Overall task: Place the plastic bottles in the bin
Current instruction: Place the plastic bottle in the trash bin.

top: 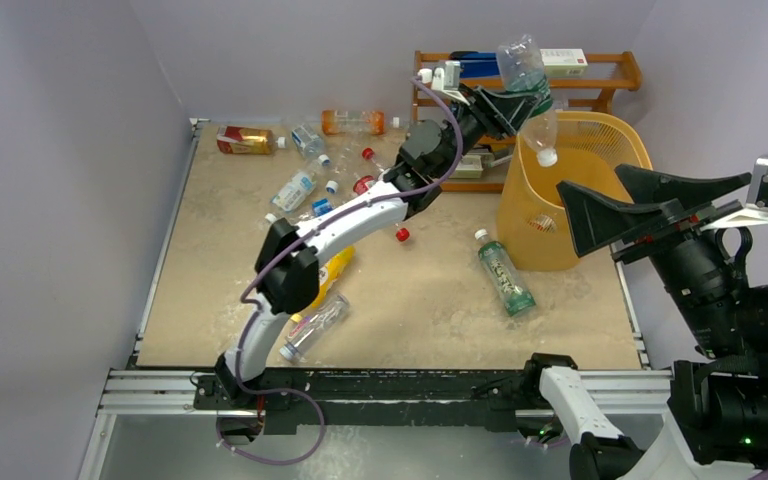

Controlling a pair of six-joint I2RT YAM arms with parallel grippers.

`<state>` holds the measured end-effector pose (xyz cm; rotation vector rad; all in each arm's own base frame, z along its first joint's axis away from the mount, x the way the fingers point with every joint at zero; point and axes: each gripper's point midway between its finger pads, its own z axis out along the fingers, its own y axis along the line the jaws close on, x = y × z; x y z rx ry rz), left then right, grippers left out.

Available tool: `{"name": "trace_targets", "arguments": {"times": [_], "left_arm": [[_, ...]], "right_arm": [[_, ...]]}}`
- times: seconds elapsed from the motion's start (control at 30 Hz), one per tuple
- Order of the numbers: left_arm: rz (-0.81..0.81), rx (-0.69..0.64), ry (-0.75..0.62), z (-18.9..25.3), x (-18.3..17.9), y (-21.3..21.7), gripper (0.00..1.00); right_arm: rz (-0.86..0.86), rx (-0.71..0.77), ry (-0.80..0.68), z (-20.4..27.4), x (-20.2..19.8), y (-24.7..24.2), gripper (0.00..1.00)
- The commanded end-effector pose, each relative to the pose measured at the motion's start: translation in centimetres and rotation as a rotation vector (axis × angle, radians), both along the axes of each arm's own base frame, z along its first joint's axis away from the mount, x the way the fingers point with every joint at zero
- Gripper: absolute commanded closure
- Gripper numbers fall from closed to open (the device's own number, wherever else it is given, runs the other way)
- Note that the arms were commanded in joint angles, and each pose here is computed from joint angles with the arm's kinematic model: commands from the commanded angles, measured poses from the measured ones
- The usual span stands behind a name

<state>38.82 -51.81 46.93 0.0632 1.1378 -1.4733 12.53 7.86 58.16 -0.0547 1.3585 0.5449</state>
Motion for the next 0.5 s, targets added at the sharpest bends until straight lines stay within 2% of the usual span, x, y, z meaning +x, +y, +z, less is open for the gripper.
{"name": "trace_targets", "arguments": {"times": [0.0,0.07,0.13,0.17,0.47], "left_arm": [[-0.042,-0.178,-0.055,3.7,0.4,0.5,0.47],[-0.054,-0.161,-0.035,2.5,1.5,-0.8,0.36],[-0.060,-0.100,-0.031,1.8,2.1,-2.0,0.17],[-0.059,-0.075,-0.034,1.5,2.2,-2.4,0.15],[-0.074,0.059,-0.067,2.2,1.2,0.0,0.13]], "right_arm": [[0.015,-0.015,-0.012,0.3,0.7,0.2,0.00],[0.013,-0.017,-0.005,0.1,1.1,0.1,0.00],[0.008,-0.021,0.003,-0.2,1.4,0.0,0.00],[0.007,-0.024,0.009,-0.4,1.6,-0.1,0.00],[0.008,-0.033,0.049,-2.1,3.7,-0.3,0.00]]}}
